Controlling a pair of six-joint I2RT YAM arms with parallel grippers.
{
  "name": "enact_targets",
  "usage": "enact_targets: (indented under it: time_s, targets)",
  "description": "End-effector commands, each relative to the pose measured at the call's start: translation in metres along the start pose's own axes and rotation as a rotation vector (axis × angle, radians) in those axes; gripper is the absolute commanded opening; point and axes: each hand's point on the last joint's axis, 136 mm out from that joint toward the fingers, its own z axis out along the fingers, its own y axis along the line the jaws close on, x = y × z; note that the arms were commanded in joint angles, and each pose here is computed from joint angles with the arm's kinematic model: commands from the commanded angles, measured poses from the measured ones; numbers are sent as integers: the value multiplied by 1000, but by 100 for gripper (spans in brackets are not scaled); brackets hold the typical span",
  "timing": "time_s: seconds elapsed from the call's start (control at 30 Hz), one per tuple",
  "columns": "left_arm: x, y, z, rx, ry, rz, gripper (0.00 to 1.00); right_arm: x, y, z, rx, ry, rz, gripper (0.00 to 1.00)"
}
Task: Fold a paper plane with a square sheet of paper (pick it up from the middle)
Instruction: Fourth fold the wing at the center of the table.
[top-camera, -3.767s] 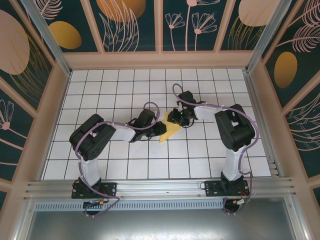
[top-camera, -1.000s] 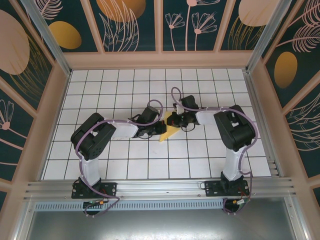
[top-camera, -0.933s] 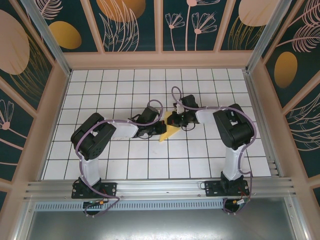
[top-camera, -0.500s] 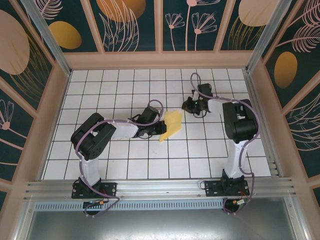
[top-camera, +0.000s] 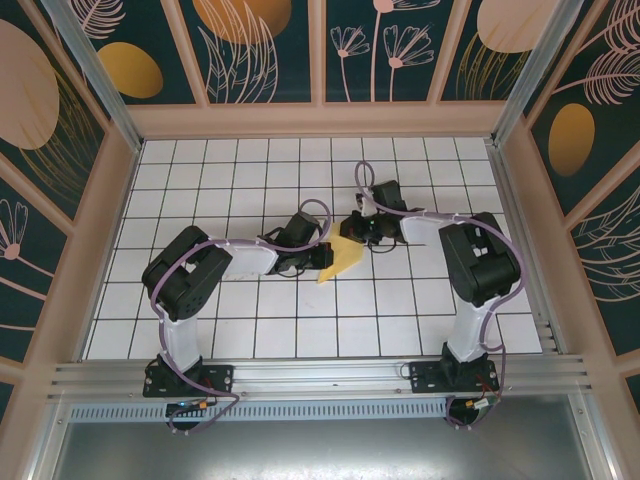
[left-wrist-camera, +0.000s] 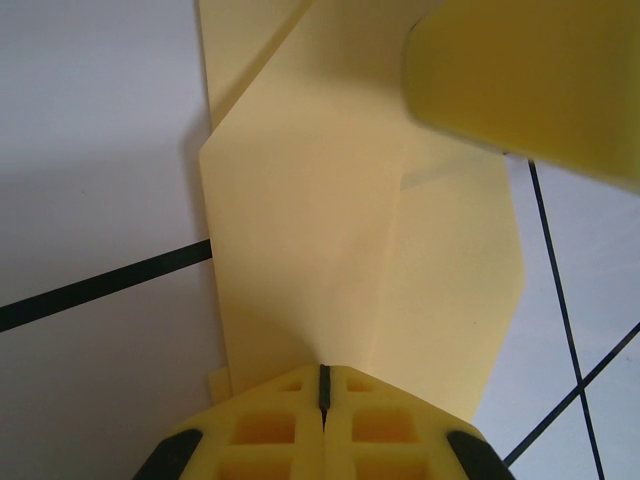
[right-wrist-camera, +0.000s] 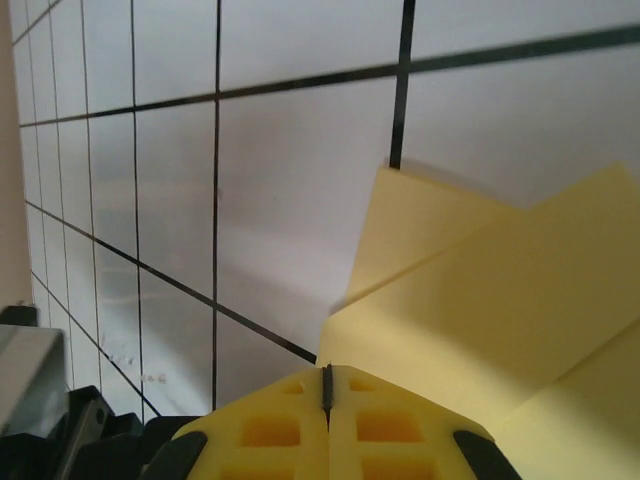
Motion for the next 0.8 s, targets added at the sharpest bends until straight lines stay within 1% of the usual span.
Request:
enact_targets:
  time_s: [0.0,0.13,0.27,0.33,0.43,0.5,0.57,0.67,0.77]
  targets:
    - [62,76,3,-275,185,-32,0,-4,-14,8,-7,1,32,2]
    - [62,78,3,-276,183,-35,0,-24,-43,5,42,-32,76,2]
    - [59,76,3,-265,174,-39,0,-57,-73,-9,126,-101,118,2]
    - [57,74,4,-253,168,-41,0,-70,-67,-20,128,-138,99,1]
    - [53,70,4,-239,157,-45,0,-74,-42,-33,89,-171,57,2]
    - [52,68,4,-231,154,-48,0,-66,-30,-37,76,-174,40,2]
    - [50,65,3,-222,147,-51,0,-51,-18,-34,47,-152,36,2]
    - [48,63,3,-210,143,-55,0,-21,-2,-19,-16,-81,47,2]
    - [46,59,2,-198,137,-55,0,2,5,-4,-44,-21,71,2]
